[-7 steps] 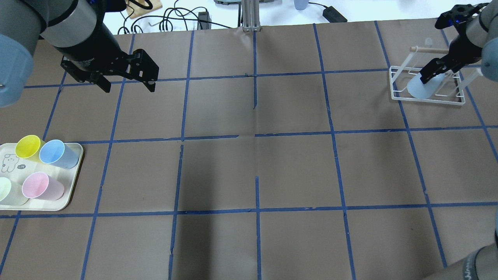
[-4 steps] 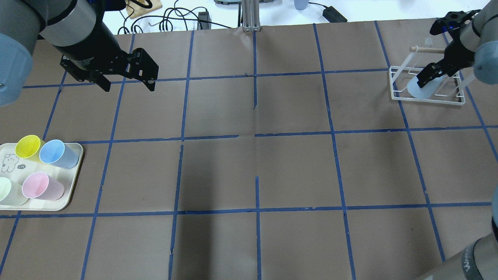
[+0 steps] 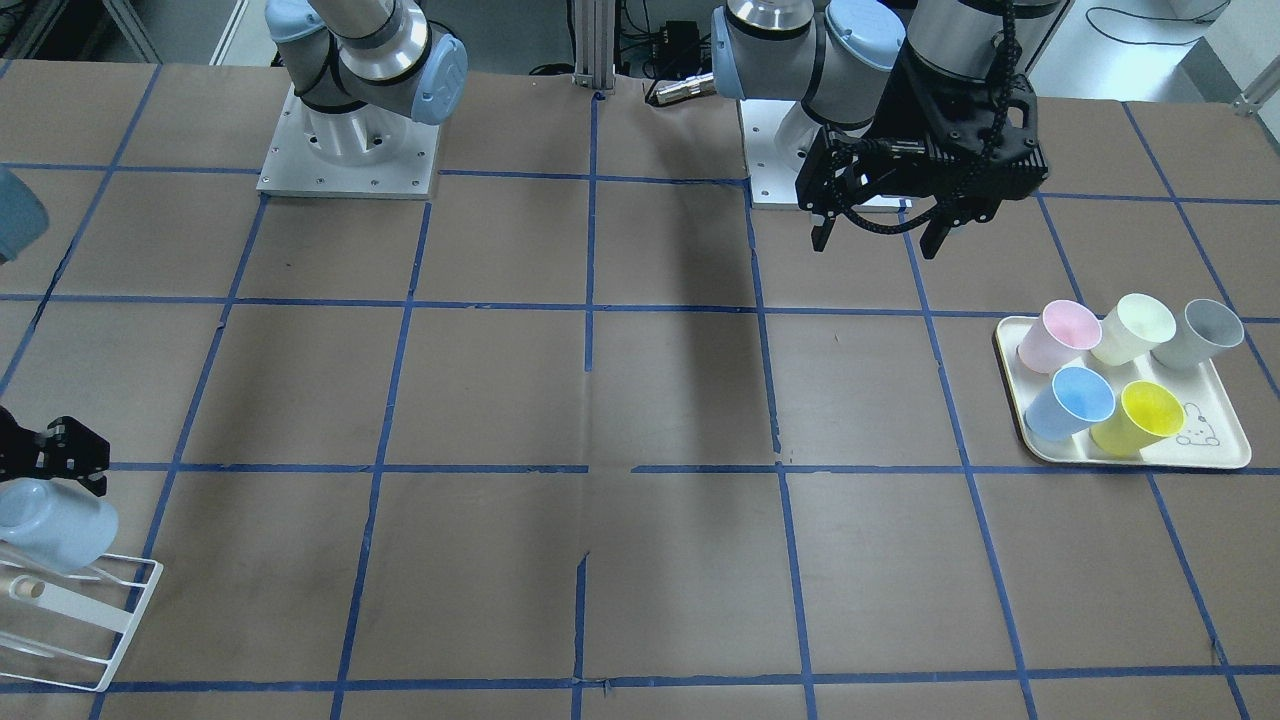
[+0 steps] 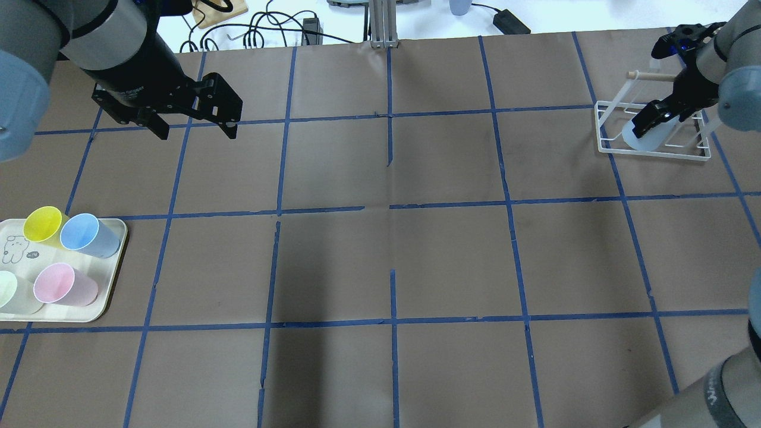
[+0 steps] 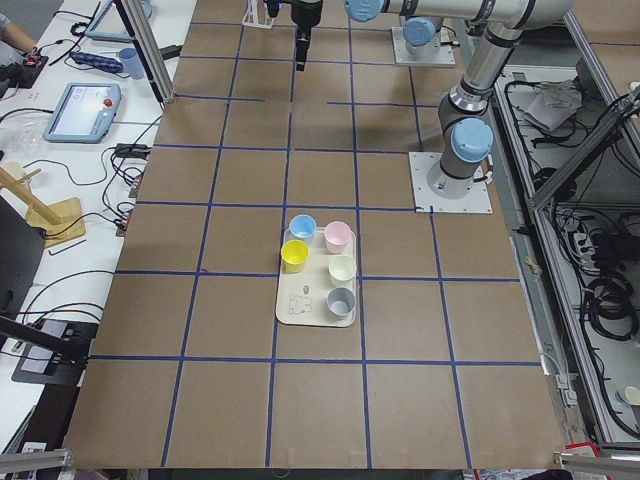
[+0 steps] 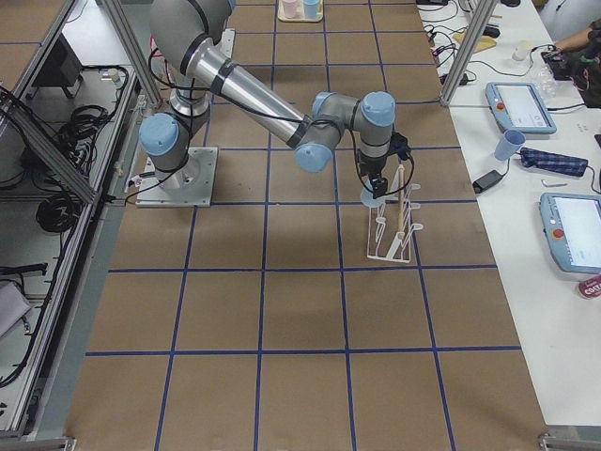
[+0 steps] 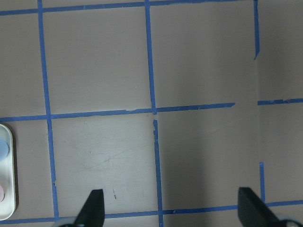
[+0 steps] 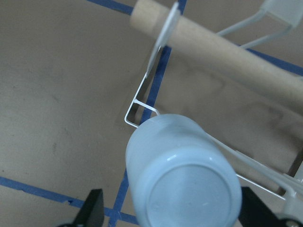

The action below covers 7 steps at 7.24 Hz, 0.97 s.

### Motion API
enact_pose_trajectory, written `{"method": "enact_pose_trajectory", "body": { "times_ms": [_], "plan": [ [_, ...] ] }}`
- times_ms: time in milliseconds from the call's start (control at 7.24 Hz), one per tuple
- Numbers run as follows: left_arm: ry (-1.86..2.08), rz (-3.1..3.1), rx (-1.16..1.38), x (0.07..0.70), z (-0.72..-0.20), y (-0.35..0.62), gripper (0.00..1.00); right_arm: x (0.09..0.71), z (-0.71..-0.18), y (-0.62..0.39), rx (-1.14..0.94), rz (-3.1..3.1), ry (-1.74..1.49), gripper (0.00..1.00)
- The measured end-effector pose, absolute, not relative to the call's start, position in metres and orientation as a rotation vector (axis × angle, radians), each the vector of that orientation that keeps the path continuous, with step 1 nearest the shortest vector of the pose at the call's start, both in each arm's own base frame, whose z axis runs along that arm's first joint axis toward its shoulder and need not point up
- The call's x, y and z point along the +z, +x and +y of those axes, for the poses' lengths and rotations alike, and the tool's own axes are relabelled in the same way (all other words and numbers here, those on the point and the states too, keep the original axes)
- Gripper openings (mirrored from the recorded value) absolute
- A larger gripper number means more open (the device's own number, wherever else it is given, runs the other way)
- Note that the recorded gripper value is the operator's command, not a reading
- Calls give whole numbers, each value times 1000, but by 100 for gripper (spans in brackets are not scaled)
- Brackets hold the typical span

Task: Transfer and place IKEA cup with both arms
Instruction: 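Close the right gripper on the light blue cup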

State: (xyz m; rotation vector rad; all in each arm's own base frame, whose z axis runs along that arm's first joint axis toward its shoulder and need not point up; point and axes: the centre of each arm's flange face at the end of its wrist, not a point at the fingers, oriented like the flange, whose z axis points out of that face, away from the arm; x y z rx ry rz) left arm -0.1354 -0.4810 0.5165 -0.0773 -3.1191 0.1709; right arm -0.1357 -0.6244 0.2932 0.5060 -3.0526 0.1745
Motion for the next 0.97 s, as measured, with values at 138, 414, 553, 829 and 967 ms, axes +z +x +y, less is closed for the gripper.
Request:
{"method": "enact_pose_trajectory", "body": {
  "times_ms": [138,414,553,829,967],
  "plan": [
    [-78,-3119,172,517,-481,-135,100,293,-626,-136,176,-3053,506,92],
    [-78,-3118,173,517,-481,-136,100,293,-626,-136,177,-3056,506,88],
    [-78,-3118,173,517,-481,-136,100,293,-626,-136,175,-3056,506,87],
    [-78,-3118,171,517,-480,-136,100,292,-625,-136,171,-3055,504,78],
    [-78,-3118,170,516,-480,-136,100,292,-625,-136,167,-3055,504,78]
  ]
}}
